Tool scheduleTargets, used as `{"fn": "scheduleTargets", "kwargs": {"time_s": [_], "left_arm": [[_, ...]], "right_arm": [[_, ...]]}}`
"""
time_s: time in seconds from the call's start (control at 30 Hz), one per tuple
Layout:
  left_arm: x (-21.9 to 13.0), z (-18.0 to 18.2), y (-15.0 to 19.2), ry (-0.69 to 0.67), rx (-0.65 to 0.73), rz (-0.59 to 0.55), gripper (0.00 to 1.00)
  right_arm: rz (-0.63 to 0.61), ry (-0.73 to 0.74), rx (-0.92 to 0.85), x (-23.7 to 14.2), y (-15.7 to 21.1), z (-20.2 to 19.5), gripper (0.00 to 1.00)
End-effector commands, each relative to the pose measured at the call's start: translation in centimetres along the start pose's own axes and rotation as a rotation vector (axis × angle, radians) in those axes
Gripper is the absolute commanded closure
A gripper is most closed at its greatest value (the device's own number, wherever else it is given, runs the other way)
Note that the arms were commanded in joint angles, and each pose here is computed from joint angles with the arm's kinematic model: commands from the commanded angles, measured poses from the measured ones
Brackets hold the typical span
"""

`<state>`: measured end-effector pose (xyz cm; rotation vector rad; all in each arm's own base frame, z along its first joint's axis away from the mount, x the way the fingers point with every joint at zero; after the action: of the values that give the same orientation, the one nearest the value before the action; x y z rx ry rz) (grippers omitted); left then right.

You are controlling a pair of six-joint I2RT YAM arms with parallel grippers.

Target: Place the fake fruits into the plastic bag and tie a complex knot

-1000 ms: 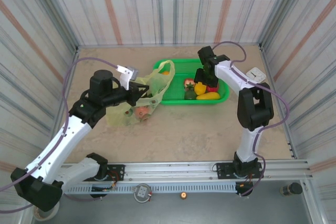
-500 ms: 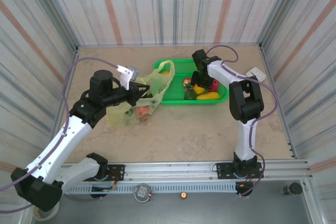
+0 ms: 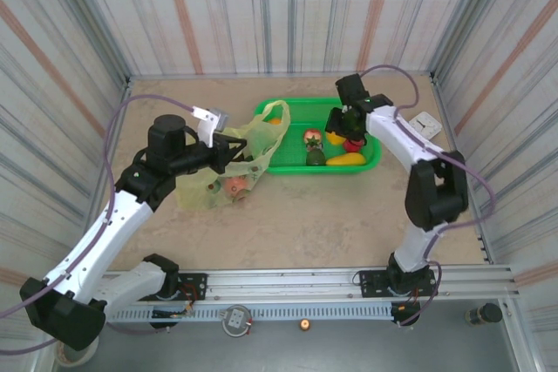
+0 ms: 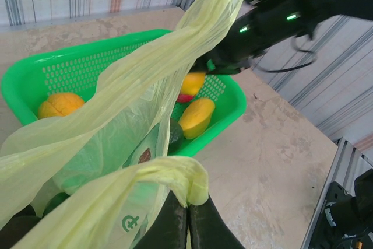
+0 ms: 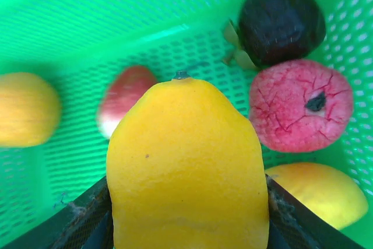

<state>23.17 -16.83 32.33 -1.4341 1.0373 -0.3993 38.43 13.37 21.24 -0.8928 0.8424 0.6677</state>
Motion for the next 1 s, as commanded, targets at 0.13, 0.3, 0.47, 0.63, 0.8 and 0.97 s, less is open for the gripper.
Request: {"fn": "scheduleTargets", "kwargs": {"time_s": [0.13, 0.3, 0.47, 0.63, 0.8, 0.97], "left_arm": [[-0.6, 0.0, -0.1, -0.006, -0.002, -0.027, 1.0], [-1.0, -0.2, -0.2, -0.024, 0.003, -0.035, 1.0], [-1.5, -1.0, -0.5, -0.031, 0.004, -0.033, 1.0], [-3.1, -1.7, 0.1, -0.047, -0.024, -0.049, 1.0], [-5.1, -2.0, 1.0, -0.099, -0.028, -0.073, 1.0], [-5.8, -2.2, 1.2, -0.105, -0.025, -0.08, 1.0]], "right_arm": [[-0.064, -0.338, -0.103, -8.4, 1.6, 1.2, 0.45], [0.058, -0.631, -0.18, -11.7, 5.9, 1.9, 0.47], [0.198, -0.826, -0.375, -14.2, 11.3, 4.3, 0.47], [0.239, -0.959, -0.472, -15.8, 14.7, 7.3, 0.46], [0.235, -0.931, -0.493, -14.3, 15.6, 11.1, 0.46], [0.217, -0.859, -0.448, -11.5, 14.3, 14.7, 0.48]]}}
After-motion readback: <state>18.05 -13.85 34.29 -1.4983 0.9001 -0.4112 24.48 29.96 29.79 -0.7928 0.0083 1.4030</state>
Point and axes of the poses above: each hand's point on the last joint's axis, 136 mm out from that joint toward the fingers, its own x axis out along the fingers, its own z axis along the line the jaws close on, y = z × x, the point moved 6 cm from there along -x, back along the fingers, and after that the axes turned 11 degrees about x, right-handed, at the moved point
